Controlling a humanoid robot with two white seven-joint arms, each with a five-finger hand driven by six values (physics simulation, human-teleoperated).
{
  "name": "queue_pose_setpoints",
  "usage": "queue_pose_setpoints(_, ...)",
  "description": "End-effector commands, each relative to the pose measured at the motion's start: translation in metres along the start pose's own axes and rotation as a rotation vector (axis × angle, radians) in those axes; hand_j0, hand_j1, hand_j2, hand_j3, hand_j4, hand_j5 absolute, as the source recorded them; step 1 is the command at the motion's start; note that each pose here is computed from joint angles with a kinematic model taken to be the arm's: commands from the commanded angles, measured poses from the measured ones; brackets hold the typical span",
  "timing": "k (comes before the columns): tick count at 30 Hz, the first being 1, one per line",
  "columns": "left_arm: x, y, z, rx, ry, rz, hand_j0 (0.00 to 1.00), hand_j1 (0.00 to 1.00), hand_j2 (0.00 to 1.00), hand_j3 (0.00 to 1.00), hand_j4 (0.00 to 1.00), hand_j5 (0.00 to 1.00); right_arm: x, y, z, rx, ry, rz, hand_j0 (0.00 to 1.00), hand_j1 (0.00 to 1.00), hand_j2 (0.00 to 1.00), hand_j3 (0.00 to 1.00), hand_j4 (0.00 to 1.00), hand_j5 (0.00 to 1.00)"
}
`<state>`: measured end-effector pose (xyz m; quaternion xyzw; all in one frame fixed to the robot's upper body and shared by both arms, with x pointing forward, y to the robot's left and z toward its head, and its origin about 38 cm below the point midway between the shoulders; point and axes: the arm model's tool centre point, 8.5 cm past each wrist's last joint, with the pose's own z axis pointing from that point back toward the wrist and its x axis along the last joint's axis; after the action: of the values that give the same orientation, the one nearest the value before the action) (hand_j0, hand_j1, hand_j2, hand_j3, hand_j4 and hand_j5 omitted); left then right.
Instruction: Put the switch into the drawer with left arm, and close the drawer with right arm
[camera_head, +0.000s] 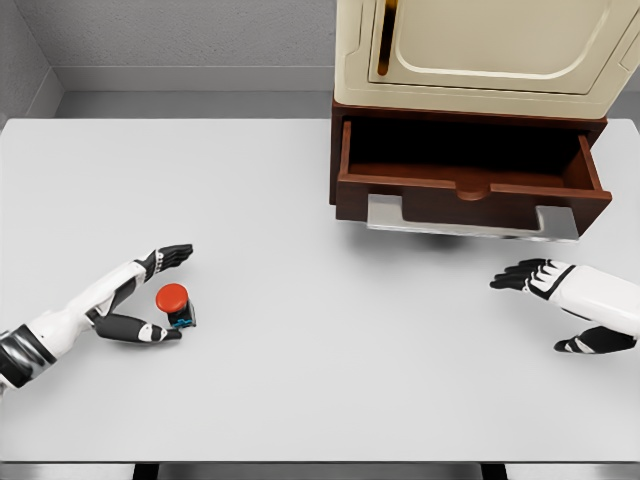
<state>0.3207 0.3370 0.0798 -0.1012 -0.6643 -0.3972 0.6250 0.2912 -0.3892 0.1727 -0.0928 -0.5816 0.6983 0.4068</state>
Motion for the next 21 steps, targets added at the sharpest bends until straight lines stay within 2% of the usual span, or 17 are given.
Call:
queue_pose_setpoints(1,0.002,0.0,0.0,-0.002,-0.006,0.0,0.87,0.87,0.87,0.87,0.87,0.87,-0.001,-0.002,0.001,-0.005,0.004,-0.003,1.0,1.0,1.0,1.0,1.0,1.0)
queue_pose_setpoints(5,0.001,-0.001,0.001,-0.004,-0.002,0.002,0.75,0.75,0.75,0.75,0.75,0.75,-0.001,-0.002,0.001,-0.007,0.005,-0.005,1.0,1.0,1.0,1.0,1.0,1.0)
queue_pose_setpoints(14,-0.003,-0.006,0.009,-0.009,0.007,0.003,0.74,0.74,0.74,0.74,0.74,0.74,-0.002,-0.002,0.001,-0.009,0.007,-0.005,1.0,1.0,1.0,1.0,1.0,1.0)
queue_pose_setpoints(18,-0.001,-0.009,0.01,-0.013,-0.001,0.003,0.64,0.64,0.64,0.64,0.64,0.64,-0.001,-0.003,0.001,-0.011,0.002,-0.005,1.0,1.0,1.0,1.0,1.0,1.0)
queue_pose_setpoints(21,-0.001,-0.011,0.01,-0.017,-0.002,0.006,0.64,0.64,0.64,0.64,0.64,0.64,-0.001,-0.002,0.001,-0.01,0.002,-0.006,1.0,1.0,1.0,1.0,1.0,1.0)
